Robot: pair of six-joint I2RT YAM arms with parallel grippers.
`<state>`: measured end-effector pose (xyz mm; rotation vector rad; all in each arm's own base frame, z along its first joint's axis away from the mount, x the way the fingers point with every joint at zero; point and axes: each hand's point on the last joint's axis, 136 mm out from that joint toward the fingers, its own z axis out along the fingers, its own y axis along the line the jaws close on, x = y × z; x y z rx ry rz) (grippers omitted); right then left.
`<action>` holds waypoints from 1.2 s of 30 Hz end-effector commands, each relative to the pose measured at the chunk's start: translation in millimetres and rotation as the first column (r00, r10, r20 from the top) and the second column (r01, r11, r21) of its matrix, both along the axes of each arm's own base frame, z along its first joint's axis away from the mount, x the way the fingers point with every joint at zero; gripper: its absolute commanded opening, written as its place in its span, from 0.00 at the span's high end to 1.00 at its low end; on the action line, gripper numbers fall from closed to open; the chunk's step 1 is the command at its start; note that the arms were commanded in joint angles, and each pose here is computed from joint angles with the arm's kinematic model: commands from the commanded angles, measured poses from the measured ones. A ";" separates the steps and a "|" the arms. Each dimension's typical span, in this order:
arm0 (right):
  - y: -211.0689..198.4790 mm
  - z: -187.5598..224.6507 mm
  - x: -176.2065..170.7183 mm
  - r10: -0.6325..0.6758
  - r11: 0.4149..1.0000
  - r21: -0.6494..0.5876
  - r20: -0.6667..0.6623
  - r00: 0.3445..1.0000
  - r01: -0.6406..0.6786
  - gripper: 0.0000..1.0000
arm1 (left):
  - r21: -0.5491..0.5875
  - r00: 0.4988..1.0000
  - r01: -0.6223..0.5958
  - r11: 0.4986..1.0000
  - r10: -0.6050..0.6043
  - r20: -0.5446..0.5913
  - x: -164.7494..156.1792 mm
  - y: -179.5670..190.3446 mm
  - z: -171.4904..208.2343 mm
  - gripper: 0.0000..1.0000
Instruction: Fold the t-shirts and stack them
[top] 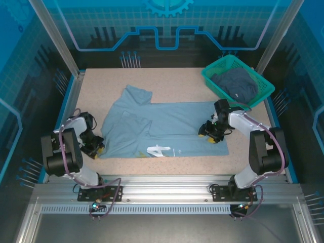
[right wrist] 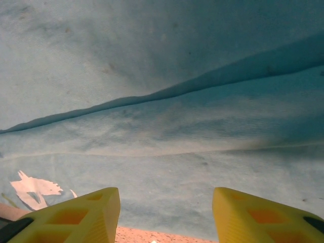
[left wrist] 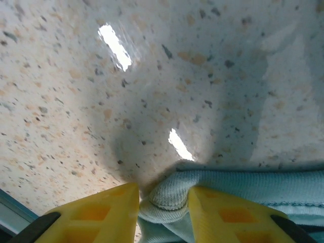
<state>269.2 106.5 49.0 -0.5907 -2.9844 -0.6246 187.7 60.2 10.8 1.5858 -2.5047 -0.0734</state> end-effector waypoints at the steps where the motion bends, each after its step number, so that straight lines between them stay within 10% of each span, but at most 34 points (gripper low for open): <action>1: -9.1 0.4 -9.3 0.000 1.000 -0.029 -0.022 1.000 0.000 0.48 | 0.108 0.999 0.034 0.994 -0.033 -0.007 -2.9 23.3 9.5 0.64; 21: 6.9 -1.4 -5.2 0.076 0.997 0.001 -0.015 0.997 -0.076 0.47 | -0.084 0.984 -0.149 0.985 0.157 0.089 -17.5 -37.3 23.6 0.60; 36: 1.5 -9.6 -9.6 0.067 0.997 -0.038 -0.046 0.997 -0.069 0.49 | 0.000 0.989 -0.100 0.995 0.100 0.114 1.1 -17.2 35.9 1.00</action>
